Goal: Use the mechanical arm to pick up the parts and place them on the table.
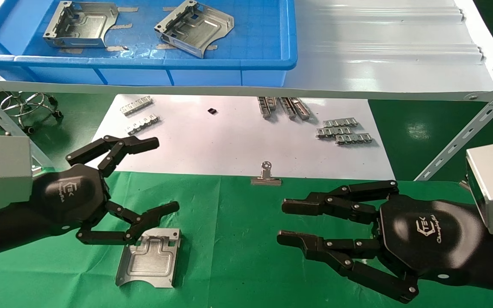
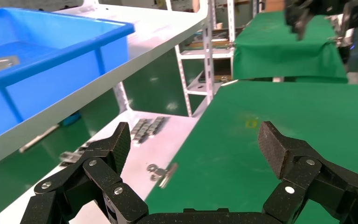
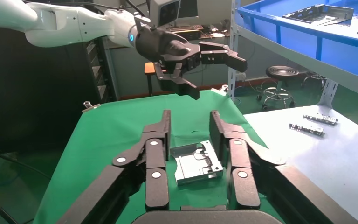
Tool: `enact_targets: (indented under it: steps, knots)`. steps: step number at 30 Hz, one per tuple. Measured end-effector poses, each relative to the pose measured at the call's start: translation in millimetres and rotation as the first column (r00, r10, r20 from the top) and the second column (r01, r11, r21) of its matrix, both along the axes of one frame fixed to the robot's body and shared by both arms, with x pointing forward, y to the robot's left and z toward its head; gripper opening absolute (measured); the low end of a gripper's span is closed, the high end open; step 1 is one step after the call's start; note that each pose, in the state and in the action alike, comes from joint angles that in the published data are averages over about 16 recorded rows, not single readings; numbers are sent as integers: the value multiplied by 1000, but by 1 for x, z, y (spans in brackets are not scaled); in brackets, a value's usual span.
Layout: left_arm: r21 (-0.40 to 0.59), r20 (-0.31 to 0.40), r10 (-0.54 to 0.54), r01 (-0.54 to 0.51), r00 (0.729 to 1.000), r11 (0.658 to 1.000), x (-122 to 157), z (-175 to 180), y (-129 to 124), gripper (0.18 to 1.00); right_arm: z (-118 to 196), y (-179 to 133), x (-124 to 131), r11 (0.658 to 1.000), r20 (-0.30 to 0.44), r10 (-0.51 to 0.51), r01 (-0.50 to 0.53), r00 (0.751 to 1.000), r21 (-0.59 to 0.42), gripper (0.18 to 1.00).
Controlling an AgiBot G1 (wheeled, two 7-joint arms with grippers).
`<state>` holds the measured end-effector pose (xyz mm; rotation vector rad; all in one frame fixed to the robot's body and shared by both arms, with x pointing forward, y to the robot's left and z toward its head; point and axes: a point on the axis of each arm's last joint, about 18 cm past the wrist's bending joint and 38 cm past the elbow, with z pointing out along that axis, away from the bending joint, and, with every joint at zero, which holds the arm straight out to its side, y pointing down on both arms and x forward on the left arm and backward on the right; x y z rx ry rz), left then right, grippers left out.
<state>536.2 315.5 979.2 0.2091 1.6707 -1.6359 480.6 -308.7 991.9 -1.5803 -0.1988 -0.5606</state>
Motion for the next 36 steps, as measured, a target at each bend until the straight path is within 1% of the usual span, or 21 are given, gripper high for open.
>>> enact_targets:
  steps: [7, 17, 23, 29, 36]
  knots:
    - [3, -33, -50, 50, 998, 999, -12, 4, -4, 1001, 0, 0, 0, 1000, 0, 0, 0, 1000, 0, 462]
    - [14, -84, -113, 115, 990, 993, -28, 9, -10, 1001, 0, 0, 0, 1000, 0, 0, 0, 1000, 0, 711]
    - [24, -116, -145, 149, 983, 989, -37, 11, -12, 1001, 0, 0, 0, 1000, 0, 0, 0, 1000, 0, 831]
    - [36, -151, -172, 179, 973, 983, -47, 12, -14, 1001, 0, 0, 0, 1000, 0, 0, 0, 1000, 0, 919]
    - [50, -188, -194, 207, 963, 977, -56, 13, -15, 1001, 0, 0, 0, 1000, 0, 0, 0, 1000, 0, 978]
